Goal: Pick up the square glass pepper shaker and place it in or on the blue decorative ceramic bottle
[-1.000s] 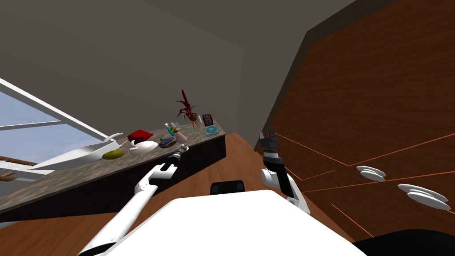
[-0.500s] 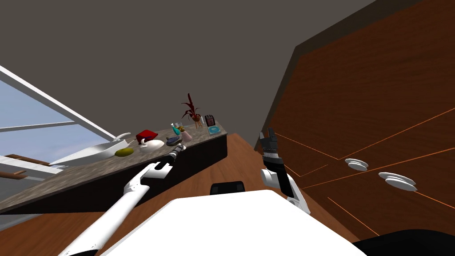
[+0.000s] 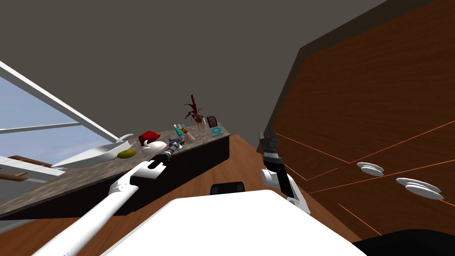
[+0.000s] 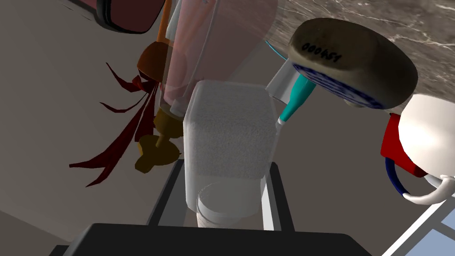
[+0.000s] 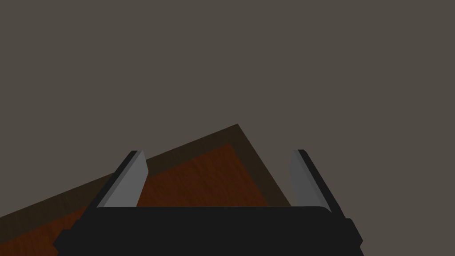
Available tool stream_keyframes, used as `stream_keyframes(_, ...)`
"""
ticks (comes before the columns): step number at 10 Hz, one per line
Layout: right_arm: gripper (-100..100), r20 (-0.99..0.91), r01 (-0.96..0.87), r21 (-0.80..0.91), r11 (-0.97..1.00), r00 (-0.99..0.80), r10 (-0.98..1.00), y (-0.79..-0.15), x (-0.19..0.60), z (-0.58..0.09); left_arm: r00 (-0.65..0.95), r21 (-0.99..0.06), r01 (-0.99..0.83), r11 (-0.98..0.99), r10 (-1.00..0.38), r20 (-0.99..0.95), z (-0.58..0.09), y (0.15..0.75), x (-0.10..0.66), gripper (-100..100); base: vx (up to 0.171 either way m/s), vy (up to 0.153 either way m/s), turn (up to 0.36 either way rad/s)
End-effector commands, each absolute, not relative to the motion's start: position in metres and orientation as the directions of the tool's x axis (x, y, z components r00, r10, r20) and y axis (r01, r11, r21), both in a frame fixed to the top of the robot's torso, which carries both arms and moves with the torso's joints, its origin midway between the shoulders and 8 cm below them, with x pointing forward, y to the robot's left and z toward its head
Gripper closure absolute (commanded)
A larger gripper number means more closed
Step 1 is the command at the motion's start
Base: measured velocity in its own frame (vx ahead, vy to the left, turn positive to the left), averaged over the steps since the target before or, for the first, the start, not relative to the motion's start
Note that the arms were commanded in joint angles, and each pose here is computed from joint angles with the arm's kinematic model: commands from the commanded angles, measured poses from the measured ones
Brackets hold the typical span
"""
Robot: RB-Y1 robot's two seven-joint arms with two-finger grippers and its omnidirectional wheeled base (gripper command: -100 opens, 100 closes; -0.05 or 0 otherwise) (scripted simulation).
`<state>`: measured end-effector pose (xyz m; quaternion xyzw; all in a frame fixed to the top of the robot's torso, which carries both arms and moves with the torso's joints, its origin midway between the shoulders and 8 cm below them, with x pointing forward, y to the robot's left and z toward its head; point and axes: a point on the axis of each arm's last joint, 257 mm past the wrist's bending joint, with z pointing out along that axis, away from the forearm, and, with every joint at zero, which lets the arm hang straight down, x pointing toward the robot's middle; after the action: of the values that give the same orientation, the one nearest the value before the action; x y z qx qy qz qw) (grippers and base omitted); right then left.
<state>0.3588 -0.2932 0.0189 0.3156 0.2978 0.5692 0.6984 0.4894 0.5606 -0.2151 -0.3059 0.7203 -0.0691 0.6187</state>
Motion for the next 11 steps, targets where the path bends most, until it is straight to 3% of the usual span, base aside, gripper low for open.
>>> stream_keyframes(1, 0, -0.057, -0.607, 0.78, 0.153, 0.175, 0.983, -0.293, 0.359, 0.019, -0.054, -0.455, -0.36, 0.814, -0.505, -0.862, -0.206, 0.572, 0.488, 100, 0.093, 0.059, 0.009)
stream_keyframes(11, 0, -0.057, -0.607, 0.78, 0.153, 0.175, 0.983, -0.293, 0.359, 0.019, -0.089, -0.307, -0.381, 0.872, -0.366, -0.927, -0.138, 0.625, 0.483, 100, 0.146, 0.084, 0.024)
